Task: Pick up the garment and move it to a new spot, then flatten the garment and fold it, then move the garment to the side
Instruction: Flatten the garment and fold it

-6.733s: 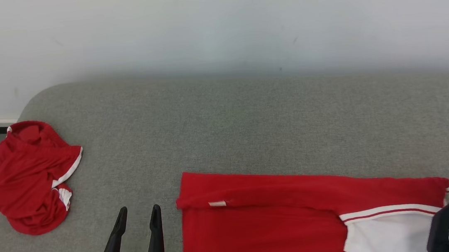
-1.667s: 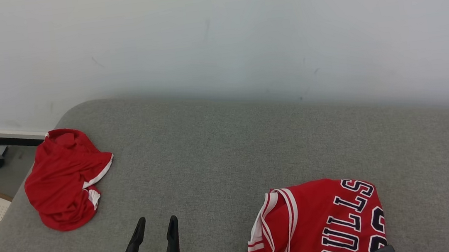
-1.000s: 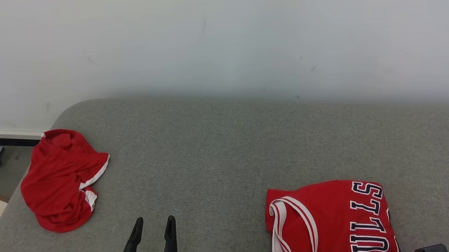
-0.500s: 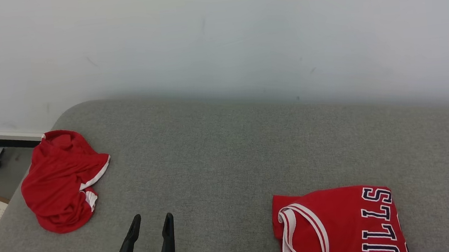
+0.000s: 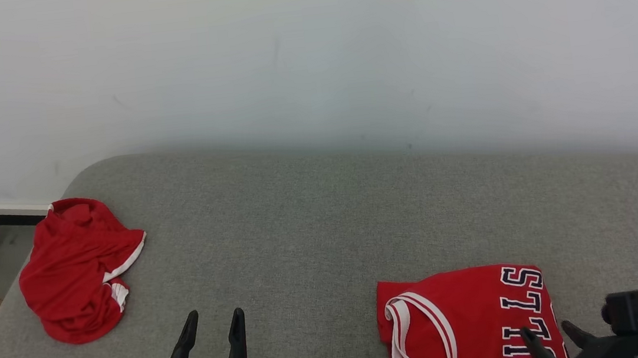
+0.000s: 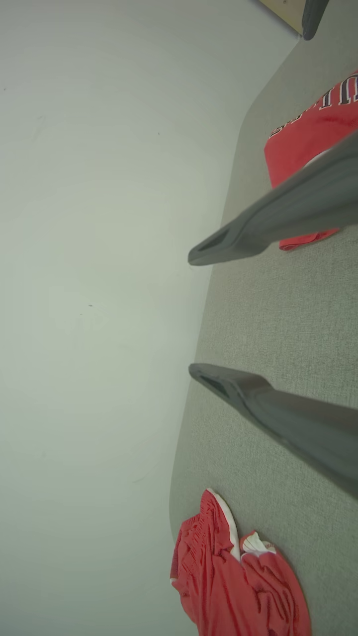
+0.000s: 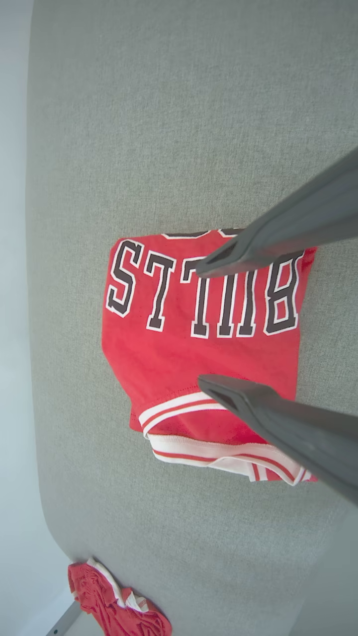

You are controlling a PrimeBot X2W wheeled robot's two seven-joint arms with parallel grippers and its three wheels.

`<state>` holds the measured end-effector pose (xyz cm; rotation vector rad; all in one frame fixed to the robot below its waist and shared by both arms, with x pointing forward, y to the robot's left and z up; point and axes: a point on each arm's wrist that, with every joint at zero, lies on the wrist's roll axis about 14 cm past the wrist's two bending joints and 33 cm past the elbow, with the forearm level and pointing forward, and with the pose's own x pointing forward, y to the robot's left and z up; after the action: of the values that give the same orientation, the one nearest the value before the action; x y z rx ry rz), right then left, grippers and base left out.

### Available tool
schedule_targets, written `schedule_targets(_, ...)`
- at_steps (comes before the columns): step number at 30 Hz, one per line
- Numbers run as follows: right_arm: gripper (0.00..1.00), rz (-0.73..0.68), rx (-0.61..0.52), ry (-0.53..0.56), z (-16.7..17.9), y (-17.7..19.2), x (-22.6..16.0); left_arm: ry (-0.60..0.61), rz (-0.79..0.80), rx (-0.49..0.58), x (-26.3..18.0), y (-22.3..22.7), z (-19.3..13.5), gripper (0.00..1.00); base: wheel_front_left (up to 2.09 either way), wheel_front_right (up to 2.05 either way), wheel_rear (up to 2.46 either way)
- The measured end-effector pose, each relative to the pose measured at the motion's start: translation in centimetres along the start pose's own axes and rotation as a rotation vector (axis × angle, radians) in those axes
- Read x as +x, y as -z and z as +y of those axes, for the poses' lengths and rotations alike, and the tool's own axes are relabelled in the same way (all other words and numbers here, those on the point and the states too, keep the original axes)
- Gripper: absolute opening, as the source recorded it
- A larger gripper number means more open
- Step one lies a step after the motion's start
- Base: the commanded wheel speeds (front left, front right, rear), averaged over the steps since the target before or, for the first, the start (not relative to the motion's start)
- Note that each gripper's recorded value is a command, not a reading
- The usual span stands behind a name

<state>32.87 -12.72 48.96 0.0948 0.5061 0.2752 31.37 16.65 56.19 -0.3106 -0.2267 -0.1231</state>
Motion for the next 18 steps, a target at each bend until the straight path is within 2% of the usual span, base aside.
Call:
schedule_targets(6, 1.00, 0.015, -0.104, -0.041, 2.4, -1.1, 3.0, 0.007, 0.008, -0.004, 0.2, 0.3, -0.2, 1.00, 0.00, 0.00, 0.00)
schedule_targets(11, 1.00, 0.106, -0.204, -0.064, 4.1, -1.8, 6.4, 0.013, 0.017, -0.012, 0.0, 0.6, -0.4, 1.00, 0.00, 0.00, 0.00)
schedule_targets(18, 1.00, 0.179, -0.314, -0.101, 6.6, -3.1, 10.0, -0.037, 0.019, -0.008, -0.8, 0.6, 0.8, 1.00, 0.00, 0.00, 0.00)
